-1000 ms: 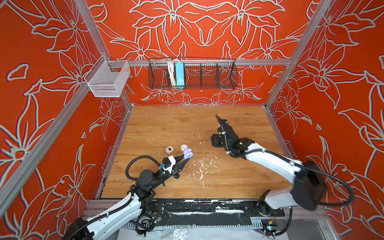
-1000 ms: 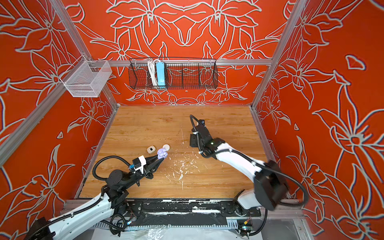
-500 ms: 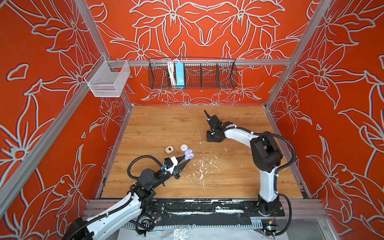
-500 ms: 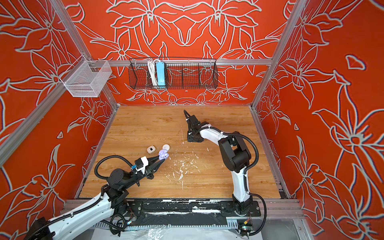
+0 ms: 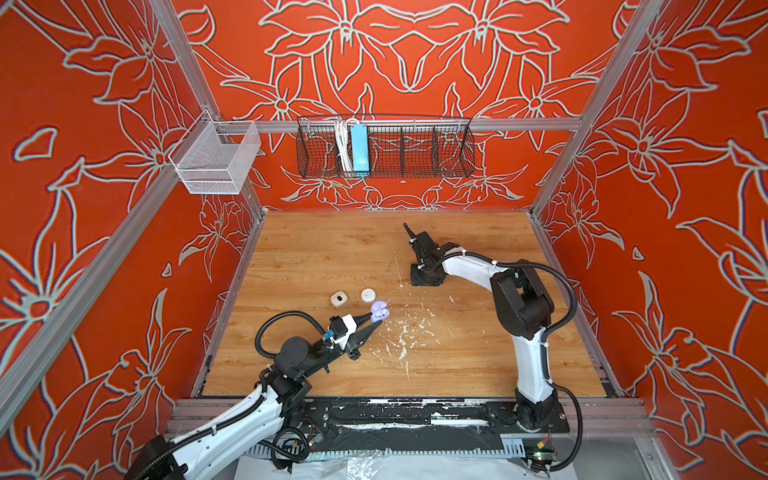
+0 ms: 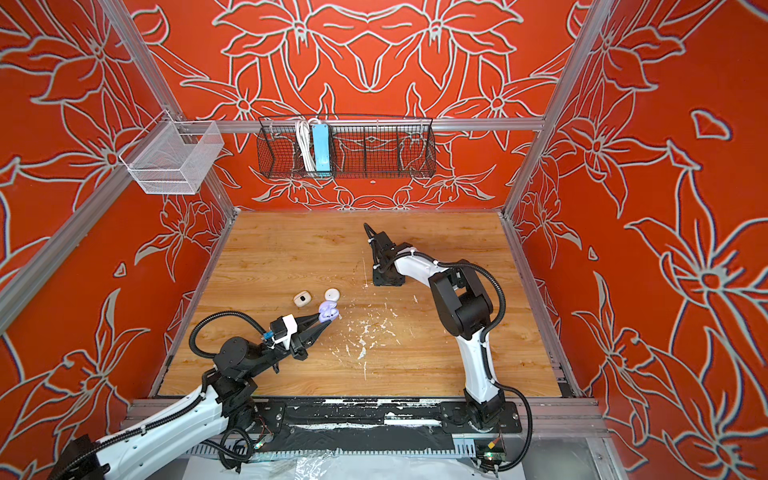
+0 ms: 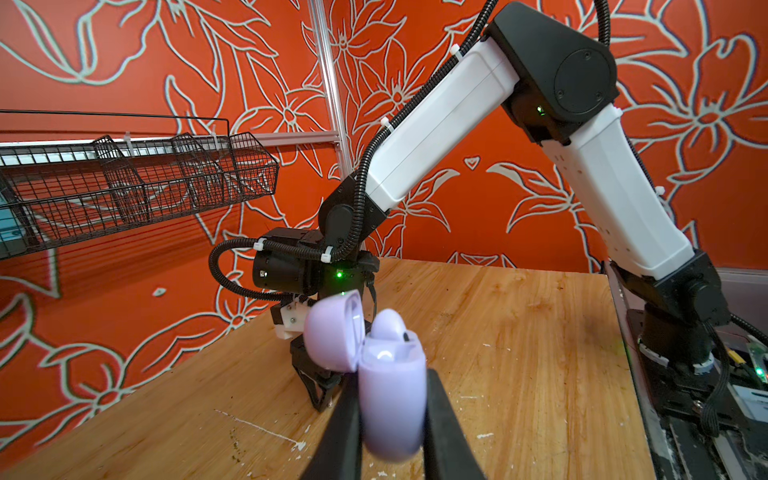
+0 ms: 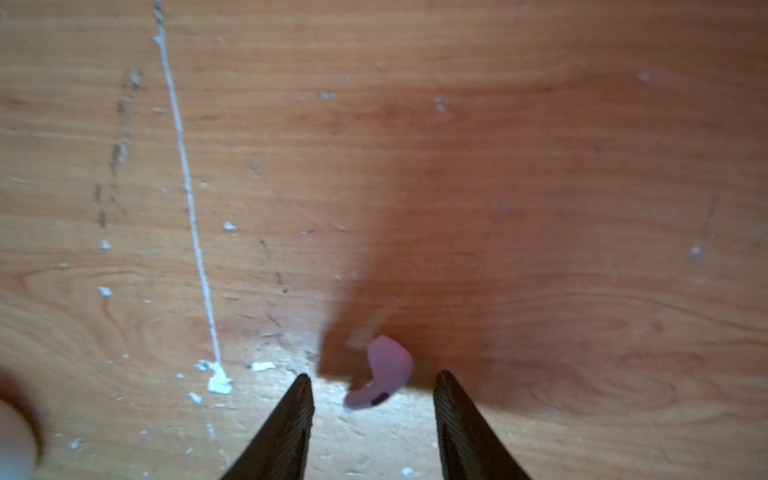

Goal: Insert the wireless bluetooth earbuds into the charging case
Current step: 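Swing the right gripper over the remaining lilac earbud and lower it, then close the right gripper on the lilac earbud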

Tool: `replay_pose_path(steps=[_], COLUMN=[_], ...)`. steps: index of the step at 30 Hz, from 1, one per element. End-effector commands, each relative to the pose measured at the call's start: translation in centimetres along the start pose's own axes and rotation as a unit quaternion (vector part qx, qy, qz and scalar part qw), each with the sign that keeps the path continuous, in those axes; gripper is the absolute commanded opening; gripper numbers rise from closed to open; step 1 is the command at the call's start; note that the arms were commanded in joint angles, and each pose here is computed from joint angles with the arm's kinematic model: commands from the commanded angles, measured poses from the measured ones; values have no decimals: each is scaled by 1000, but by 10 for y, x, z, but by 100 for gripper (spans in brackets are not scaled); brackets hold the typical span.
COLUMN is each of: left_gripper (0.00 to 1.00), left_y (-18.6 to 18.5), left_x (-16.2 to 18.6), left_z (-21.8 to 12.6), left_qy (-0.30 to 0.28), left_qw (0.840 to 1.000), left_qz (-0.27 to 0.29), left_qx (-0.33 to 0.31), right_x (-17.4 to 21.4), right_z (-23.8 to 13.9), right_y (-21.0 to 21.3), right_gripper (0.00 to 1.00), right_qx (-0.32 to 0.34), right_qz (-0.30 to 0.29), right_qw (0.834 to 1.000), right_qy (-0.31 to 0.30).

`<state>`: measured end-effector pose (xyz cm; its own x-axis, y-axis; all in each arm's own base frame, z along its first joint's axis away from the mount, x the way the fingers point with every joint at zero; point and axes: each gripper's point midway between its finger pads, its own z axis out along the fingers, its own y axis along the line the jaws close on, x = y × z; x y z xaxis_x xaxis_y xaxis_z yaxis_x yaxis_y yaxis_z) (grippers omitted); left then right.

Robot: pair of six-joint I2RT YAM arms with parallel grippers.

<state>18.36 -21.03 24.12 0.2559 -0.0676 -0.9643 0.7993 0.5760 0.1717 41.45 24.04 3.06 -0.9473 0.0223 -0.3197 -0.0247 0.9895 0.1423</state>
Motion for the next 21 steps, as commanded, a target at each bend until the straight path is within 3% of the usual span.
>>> replay_pose_path(steps=[1,8,21], left_gripper=[0,0,0], left_y=[-2,-3,-4], left_x=[-23,-24,-26], left_z=[3,2,1], left_qy=[-31,-34,-38], left_qw=[999,999,999], left_qz=[19,20,19], left_qx=[10,12,14], right_x=[7,10,8], right_z=[7,12,13], right_y=[-5,1,0], right_gripper=[50,43,43], right_qx=[23,24,85], right_qz=[-6,-18,-49], right_qw=[1000,999,995], right_qy=[16,20,11])
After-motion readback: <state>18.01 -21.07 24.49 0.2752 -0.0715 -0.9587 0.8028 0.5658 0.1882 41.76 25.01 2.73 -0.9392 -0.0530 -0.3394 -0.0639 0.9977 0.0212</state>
